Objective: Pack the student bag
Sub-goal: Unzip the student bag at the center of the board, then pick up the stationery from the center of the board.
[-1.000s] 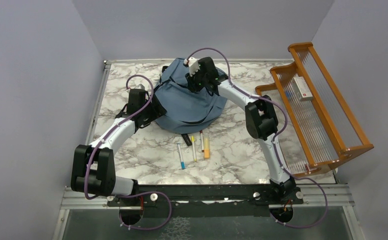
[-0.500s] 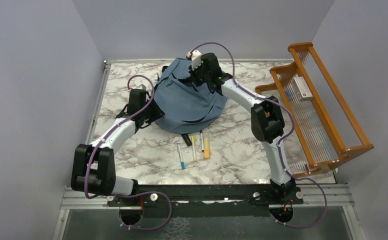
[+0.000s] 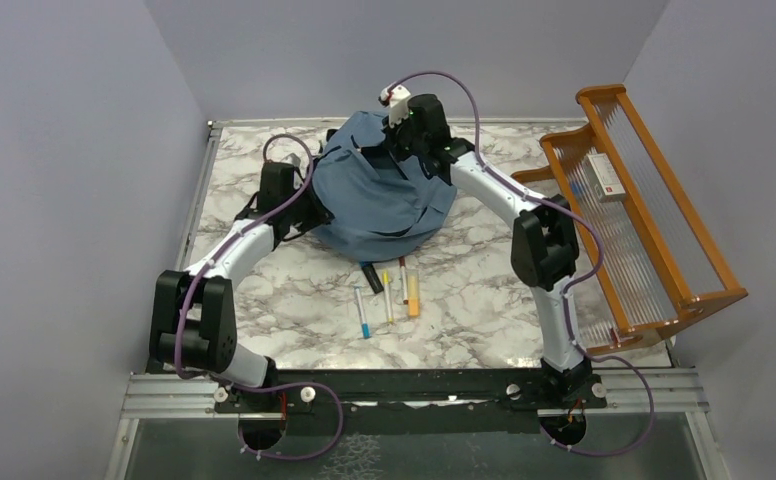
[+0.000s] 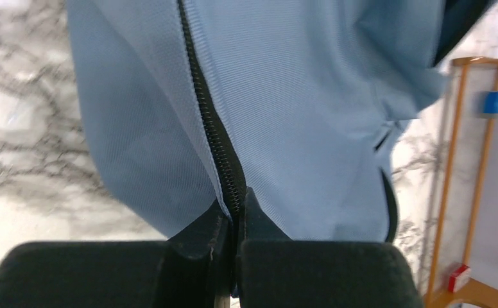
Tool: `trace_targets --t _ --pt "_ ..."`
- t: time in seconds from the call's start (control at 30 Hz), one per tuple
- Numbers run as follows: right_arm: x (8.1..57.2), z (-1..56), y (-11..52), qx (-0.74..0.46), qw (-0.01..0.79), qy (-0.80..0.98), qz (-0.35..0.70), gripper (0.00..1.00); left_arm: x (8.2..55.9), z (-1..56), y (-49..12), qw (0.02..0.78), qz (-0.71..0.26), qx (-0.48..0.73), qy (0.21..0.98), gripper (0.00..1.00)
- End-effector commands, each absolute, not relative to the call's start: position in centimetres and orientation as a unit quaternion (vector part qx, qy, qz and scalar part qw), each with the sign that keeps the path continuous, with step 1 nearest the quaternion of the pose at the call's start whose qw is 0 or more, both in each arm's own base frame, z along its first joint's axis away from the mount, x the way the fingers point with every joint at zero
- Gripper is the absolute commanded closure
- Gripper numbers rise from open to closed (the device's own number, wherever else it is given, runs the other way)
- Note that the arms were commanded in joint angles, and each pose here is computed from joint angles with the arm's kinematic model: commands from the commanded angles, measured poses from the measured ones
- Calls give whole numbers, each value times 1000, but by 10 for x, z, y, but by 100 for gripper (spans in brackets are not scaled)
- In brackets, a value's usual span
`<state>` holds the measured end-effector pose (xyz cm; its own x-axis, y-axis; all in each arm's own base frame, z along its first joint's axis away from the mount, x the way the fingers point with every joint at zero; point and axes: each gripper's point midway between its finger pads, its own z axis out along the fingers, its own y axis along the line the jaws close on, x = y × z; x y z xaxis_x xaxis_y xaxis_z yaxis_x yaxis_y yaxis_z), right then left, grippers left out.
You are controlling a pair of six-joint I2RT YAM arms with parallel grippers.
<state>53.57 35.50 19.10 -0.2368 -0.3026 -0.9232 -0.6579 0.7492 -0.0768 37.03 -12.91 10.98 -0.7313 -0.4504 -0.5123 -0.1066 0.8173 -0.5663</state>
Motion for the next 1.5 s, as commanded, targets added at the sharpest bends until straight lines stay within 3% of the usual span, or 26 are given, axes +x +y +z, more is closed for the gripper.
trace_targets --t 0.0,0.23,0.4,0.77,0.93,1.2,1.33,1.47 --pt "543 311 338 -268 635 707 158 100 403 182 -157 382 -340 -118 851 100" --pt "536 346 310 -232 652 705 154 100 438 240 -162 425 -345 -87 833 100" --pt "520 354 298 -230 645 712 156 100 471 251 -158 436 -331 -66 834 100" --pt "494 314 279 -237 597 752 149 100 512 199 -96 427 -205 -57 879 100" --pt "495 283 278 -235 576 768 151 100 514 170 -96 412 -220 -52 883 100" --pt "508 263 286 -230 562 774 180 100 509 162 -98 403 -241 -58 881 71" --pt "513 266 296 -235 558 771 197 100 500 170 -99 397 -265 -62 877 52" --pt "511 267 303 -245 557 764 212 99 479 179 -100 389 -288 -67 872 43"
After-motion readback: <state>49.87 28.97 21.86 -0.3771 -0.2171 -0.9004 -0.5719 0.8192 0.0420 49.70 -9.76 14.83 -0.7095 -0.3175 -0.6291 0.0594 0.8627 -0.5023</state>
